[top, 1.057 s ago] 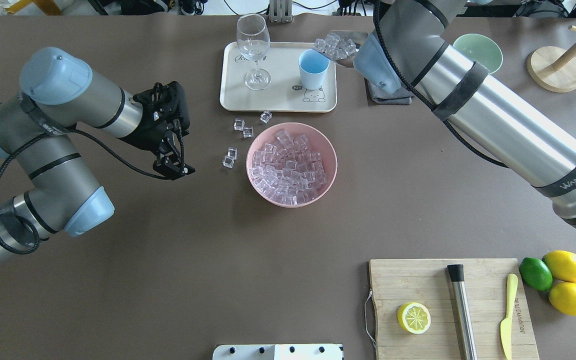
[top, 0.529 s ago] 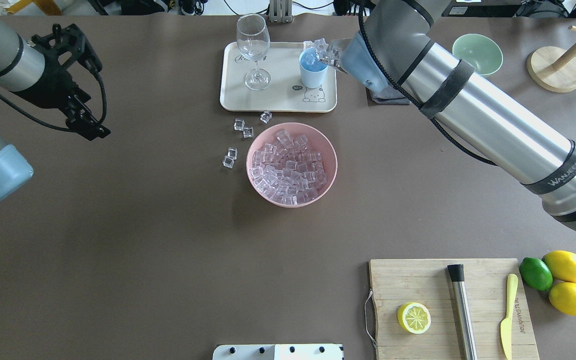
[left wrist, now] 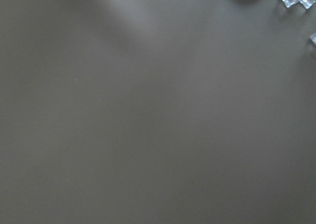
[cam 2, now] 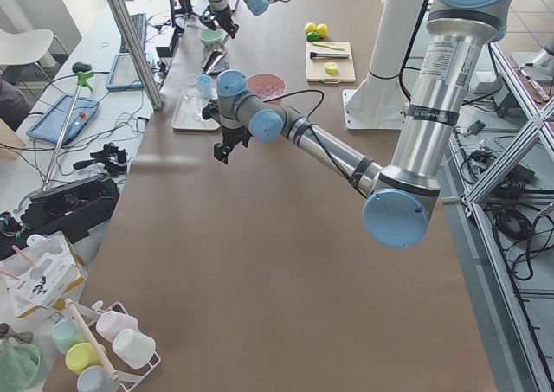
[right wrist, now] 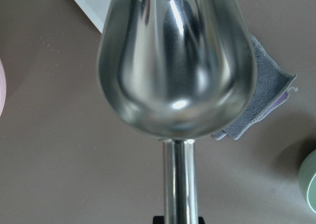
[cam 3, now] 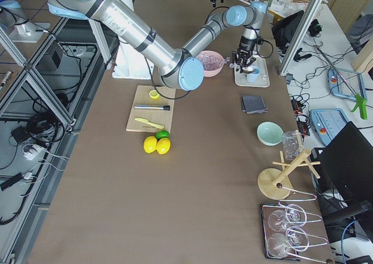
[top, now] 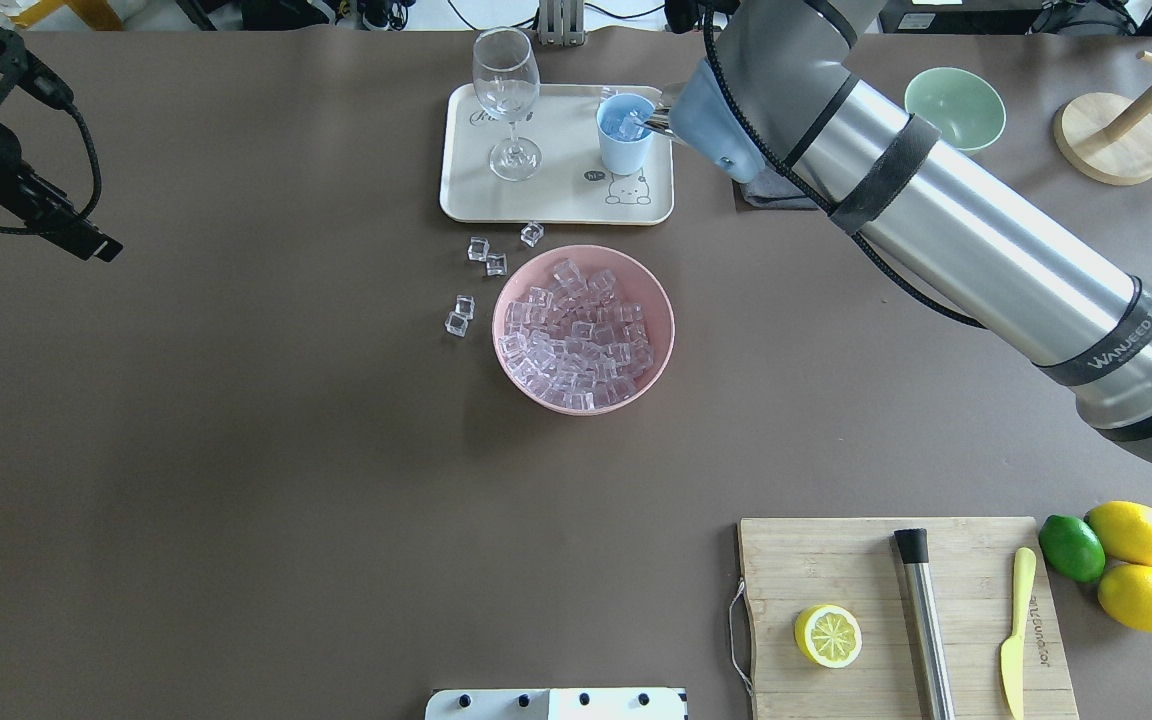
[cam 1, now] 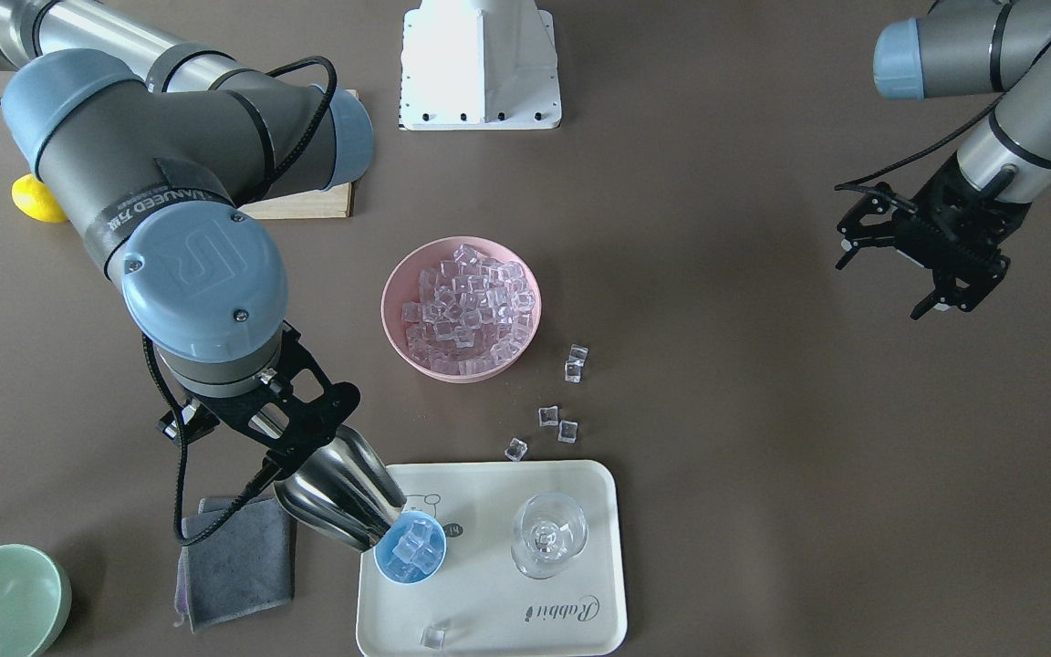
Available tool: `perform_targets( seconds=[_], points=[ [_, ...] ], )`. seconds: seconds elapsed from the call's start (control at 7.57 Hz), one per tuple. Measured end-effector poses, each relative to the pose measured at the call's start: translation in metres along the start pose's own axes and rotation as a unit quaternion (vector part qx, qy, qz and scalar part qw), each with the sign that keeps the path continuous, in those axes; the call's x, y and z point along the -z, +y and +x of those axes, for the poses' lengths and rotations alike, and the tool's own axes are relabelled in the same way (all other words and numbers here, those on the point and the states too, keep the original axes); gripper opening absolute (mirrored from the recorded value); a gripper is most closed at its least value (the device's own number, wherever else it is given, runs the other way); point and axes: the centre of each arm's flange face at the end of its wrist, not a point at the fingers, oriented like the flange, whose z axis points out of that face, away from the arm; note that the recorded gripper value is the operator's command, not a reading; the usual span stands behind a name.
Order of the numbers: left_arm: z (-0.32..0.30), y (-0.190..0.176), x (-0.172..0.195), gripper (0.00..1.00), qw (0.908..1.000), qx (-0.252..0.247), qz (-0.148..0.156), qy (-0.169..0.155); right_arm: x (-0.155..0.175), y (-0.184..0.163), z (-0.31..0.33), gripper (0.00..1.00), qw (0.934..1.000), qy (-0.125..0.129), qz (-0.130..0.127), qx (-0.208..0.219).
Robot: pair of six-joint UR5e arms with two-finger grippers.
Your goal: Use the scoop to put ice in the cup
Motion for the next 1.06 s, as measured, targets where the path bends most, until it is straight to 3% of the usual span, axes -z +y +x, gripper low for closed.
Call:
perform_targets(
  seconds=[0.26, 0.53, 0.79, 1.06],
  points=[
    [-0.056, 0.029, 0.026, 0.98, 0.9981, 0.056, 0.009, -0.023, 0.001, 0.003, 0.0, 0.0, 0.9999, 0.007, -0.004, 0.008],
    [-0.142, 0.091, 0.059, 0.99, 0.9879, 0.145, 0.013, -0.054, -0.006, 0.035, 0.007, 0.0, 1.0, 0.006, 0.007, 0.001],
    [-0.219, 0.167, 0.065, 0.99, 0.9723, 0.222, -0.005, -0.072, -0.021, 0.095, 0.039, 0.0, 0.9987, -0.02, 0.029, -0.037],
    [-0.252, 0.212, 0.059, 0.99, 0.9714, 0.225, -0.023, -0.073, -0.057, 0.172, 0.056, 0.0, 0.9915, -0.034, 0.057, -0.112]
  ],
)
